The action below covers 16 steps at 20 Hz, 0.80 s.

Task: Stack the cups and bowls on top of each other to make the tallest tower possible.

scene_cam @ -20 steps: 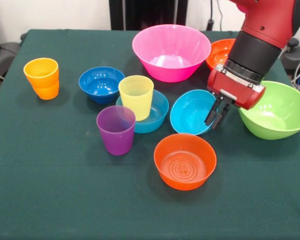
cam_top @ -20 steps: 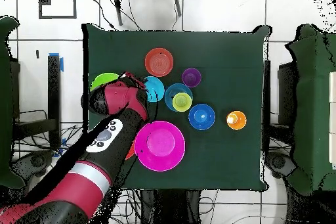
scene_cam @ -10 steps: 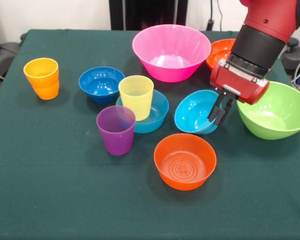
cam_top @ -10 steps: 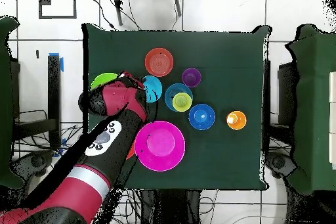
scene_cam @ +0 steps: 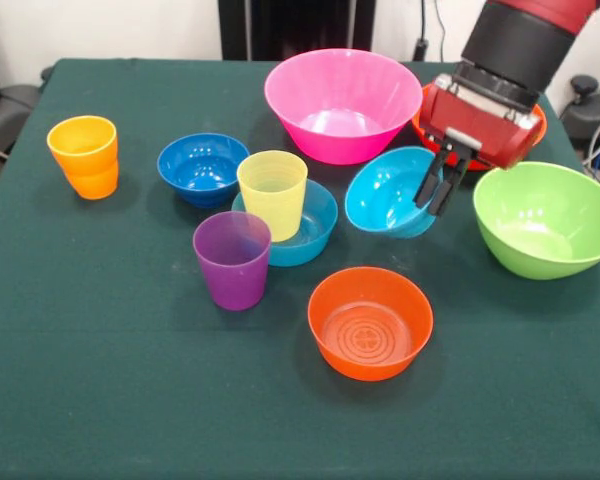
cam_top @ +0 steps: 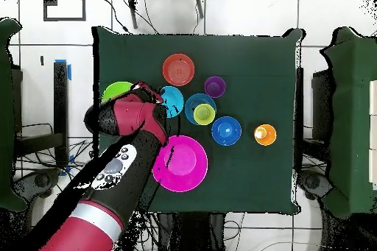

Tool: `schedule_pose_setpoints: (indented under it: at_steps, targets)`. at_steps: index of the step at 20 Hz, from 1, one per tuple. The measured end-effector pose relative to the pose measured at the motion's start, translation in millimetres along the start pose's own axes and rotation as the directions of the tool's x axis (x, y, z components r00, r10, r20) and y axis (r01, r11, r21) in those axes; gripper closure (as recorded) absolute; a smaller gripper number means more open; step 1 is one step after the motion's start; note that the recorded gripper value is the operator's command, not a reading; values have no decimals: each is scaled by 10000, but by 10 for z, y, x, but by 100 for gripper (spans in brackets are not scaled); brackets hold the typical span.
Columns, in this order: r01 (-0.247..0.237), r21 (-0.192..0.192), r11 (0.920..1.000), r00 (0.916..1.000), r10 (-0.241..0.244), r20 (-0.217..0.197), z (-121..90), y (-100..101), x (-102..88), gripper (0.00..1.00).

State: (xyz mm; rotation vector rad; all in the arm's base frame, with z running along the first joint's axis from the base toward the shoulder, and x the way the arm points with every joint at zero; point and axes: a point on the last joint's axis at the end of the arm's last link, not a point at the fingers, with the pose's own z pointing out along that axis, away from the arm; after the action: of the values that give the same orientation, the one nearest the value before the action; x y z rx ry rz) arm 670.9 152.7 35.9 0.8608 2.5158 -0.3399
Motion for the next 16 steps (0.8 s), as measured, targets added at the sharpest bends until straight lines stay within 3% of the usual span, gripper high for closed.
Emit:
schedule_pose_setpoints:
  at_steps: [6,16]
  targets:
    - [-115,-177,9998,9999,115,17,-165,-89,-179,100]
    - [-319,-287,9991,9995,320,43,-190,-300,-510,100]
